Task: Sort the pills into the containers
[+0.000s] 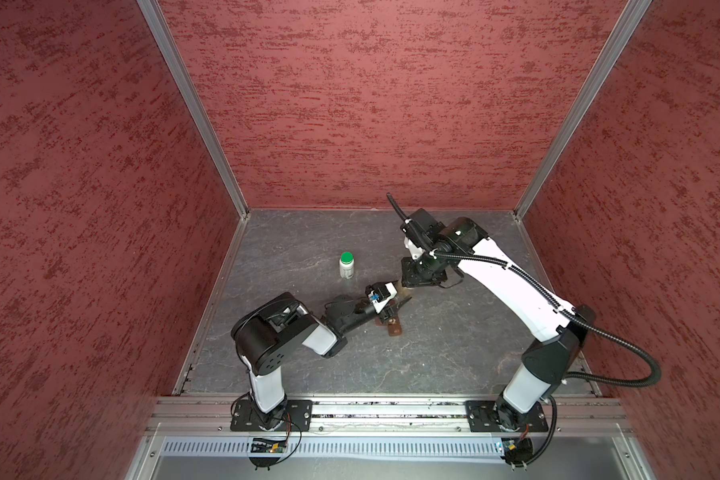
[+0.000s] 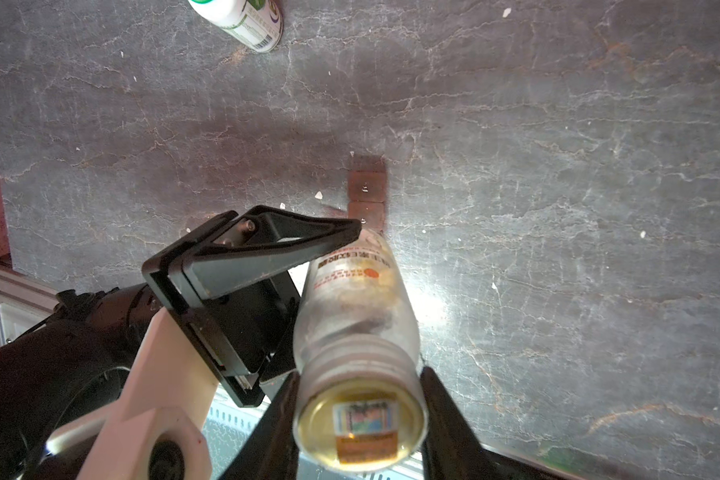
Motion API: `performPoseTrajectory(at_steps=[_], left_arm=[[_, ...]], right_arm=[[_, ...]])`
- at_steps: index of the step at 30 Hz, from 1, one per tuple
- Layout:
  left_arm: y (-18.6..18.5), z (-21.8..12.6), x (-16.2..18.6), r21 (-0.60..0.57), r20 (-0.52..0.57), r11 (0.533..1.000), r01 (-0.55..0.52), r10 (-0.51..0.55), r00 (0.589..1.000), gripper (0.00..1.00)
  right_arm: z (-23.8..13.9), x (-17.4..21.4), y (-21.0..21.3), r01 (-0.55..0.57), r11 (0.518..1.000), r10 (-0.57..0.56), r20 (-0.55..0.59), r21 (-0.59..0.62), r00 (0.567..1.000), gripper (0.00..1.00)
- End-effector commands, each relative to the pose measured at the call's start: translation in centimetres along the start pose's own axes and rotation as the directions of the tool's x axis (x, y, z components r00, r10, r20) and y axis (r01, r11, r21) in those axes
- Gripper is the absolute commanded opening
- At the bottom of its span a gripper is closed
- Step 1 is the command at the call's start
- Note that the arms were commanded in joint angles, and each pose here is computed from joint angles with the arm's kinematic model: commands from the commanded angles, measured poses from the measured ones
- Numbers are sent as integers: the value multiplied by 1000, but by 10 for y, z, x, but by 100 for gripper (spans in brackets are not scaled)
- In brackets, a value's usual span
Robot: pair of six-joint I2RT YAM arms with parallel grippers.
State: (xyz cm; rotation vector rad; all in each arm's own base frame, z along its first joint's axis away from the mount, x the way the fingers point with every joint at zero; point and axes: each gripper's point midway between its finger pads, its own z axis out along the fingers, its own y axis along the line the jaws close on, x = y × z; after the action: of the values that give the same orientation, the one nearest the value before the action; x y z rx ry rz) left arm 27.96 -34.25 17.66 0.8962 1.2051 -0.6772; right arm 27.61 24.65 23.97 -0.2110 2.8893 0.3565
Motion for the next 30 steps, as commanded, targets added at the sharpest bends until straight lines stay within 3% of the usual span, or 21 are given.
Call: performPoseTrajectory(at_steps=[1,5,17,23,30], left_arm=[[3,-9,0,-26,-16,1000,-12,12,1000,66],[0,-20,-3,-29,-31,1000,-7,6,999,100],[11,-81,-13,-168,-147,986,-20,-5,989,99],[19,-112,-30,-212,-186,977,-33,-7,983,96],[21,-128,-27,-257,-188,966,-6,-44,981,95]], right_arm=[[-9,-22,-22,-67,994,61,78,81,995,17],[-8,-43,-36,-96,990,86,101,100,991,17],[69,-125,-73,-155,976,142,93,151,985,18],[110,-142,-96,-173,962,167,46,212,985,18],[142,-146,-118,-195,947,198,15,256,980,21]])
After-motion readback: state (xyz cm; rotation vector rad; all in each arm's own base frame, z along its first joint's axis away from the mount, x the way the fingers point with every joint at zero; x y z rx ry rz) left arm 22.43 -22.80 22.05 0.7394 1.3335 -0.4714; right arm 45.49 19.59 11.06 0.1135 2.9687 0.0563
